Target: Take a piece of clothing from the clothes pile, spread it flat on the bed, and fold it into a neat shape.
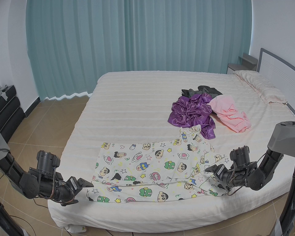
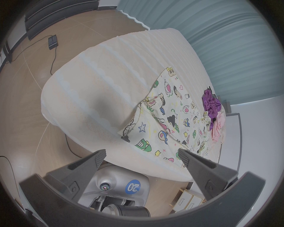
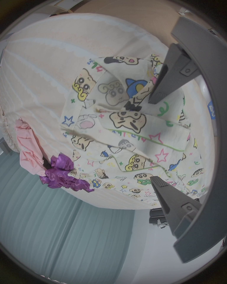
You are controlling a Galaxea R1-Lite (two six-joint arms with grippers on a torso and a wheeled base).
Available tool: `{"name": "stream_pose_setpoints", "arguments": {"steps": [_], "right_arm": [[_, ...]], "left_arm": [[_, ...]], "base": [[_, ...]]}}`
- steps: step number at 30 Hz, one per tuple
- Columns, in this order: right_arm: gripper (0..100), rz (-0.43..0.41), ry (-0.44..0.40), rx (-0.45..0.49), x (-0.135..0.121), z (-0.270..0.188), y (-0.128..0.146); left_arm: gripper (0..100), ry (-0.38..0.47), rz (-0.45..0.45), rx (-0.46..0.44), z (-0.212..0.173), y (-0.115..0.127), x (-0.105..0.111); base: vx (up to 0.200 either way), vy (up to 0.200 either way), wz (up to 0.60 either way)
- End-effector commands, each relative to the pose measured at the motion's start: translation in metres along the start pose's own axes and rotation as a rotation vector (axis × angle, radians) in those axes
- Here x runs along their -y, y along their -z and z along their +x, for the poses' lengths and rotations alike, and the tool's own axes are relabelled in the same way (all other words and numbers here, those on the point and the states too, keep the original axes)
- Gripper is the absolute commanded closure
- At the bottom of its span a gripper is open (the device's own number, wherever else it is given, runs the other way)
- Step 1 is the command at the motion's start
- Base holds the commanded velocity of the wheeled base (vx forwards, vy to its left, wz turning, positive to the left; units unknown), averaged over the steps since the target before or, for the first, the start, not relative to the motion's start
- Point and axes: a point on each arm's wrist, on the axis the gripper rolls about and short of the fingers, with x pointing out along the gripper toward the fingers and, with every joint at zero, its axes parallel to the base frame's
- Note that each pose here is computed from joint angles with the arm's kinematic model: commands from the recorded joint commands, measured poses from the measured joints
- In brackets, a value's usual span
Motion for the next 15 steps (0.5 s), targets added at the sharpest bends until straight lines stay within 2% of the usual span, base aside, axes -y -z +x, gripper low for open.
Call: {"name": "stream_pose_setpoints", "arguments": {"steps": [1,8,15], "right_arm": [[0,0.000,0.006,-0.004,0.004,0.003,0.003],[0,0.003,-0.056,0.035,0.003,0.015,0.000],[0,-0.007,-0.038,0.047,0.007,0.024,0.004]], "left_arm": [[0,-0.007,-0.002,-0.007,0.000,0.002,-0.002],[0,-0.009,-0.002,-0.007,0.000,0.002,-0.002],[0,-0.009,-0.002,-0.007,0.000,0.002,-0.002]], "base": [[0.000,0.000,0.00],[0.000,0.000,0.00],[0.000,0.000,0.00]]}}
